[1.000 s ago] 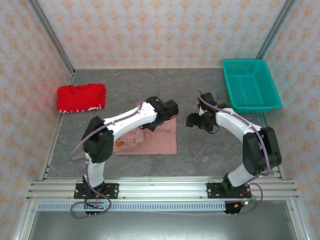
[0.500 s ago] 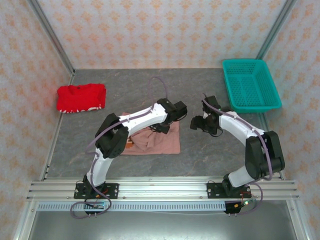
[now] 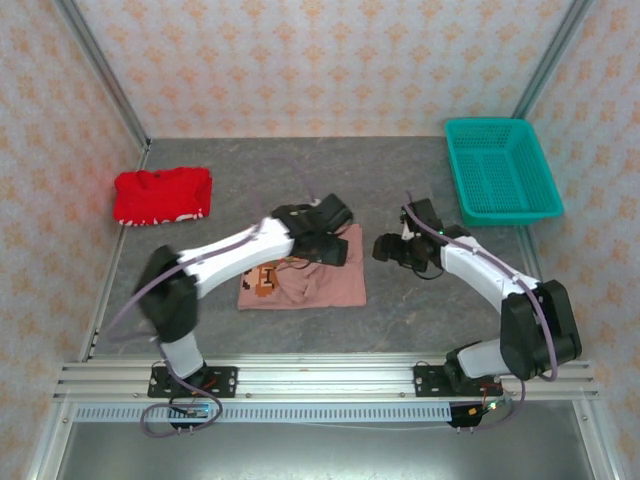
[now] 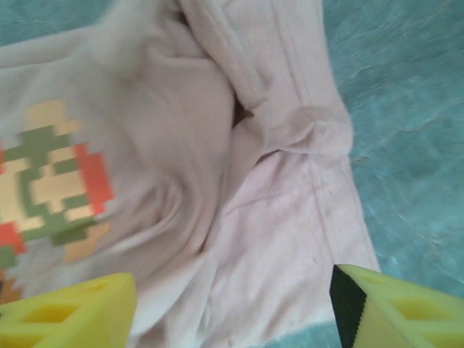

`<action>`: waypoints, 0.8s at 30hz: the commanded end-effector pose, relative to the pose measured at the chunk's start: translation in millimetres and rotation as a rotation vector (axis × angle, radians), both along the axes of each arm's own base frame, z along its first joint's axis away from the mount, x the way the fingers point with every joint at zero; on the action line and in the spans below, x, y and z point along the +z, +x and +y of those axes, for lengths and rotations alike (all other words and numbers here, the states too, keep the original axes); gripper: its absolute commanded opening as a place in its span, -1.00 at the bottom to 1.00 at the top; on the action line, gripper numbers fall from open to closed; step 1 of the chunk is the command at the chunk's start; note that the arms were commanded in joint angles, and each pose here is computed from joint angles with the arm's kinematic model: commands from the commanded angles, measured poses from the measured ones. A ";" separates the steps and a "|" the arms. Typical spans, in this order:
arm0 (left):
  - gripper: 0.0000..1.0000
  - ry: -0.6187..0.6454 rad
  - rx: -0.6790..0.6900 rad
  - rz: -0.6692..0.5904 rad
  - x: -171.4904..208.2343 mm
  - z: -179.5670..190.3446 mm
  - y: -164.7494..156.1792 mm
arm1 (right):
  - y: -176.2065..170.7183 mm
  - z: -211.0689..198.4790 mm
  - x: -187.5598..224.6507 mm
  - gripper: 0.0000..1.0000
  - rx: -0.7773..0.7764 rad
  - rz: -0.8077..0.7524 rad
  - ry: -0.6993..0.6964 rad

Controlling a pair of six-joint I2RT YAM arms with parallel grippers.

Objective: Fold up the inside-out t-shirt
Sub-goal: Smooth out the T-shirt at the center of the table.

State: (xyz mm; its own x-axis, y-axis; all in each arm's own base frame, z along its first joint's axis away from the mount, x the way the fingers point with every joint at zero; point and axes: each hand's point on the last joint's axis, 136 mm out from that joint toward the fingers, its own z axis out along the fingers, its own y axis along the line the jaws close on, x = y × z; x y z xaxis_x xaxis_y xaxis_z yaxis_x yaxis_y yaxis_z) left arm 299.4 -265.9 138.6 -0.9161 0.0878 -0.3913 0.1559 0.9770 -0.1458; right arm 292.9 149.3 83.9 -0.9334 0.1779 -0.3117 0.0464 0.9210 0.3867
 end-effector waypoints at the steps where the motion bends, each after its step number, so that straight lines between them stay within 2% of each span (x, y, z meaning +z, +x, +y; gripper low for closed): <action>1: 0.51 -0.098 0.108 -0.015 9.6 41.8 -5.0 | 20.4 52.9 20.1 0.59 0.093 -0.085 0.132; 4: 0.56 -0.150 0.184 0.063 -11.3 76.7 -24.3 | 29.6 84.4 24.2 0.68 0.148 -0.132 0.143; 6: 0.57 -0.222 0.205 0.106 -23.4 81.2 -33.2 | 34.4 97.5 15.7 0.73 0.181 -0.133 0.087; 10: 0.59 -0.362 0.169 0.160 -31.9 59.6 -37.4 | 43.1 118.1 -2.2 0.79 0.219 -0.103 0.032; 14: 0.60 -0.402 0.165 0.183 -40.1 50.7 -36.8 | 44.4 125.4 -18.4 0.81 0.245 -0.081 -0.055; 20: 0.59 -0.454 0.102 0.168 -39.7 24.5 -36.8 | 54.6 114.3 -33.6 0.75 0.243 -0.063 -0.203; 24: 0.59 -0.466 0.014 0.151 -35.5 -8.9 -40.3 | 69.3 93.2 -26.6 0.59 0.203 -0.074 -0.265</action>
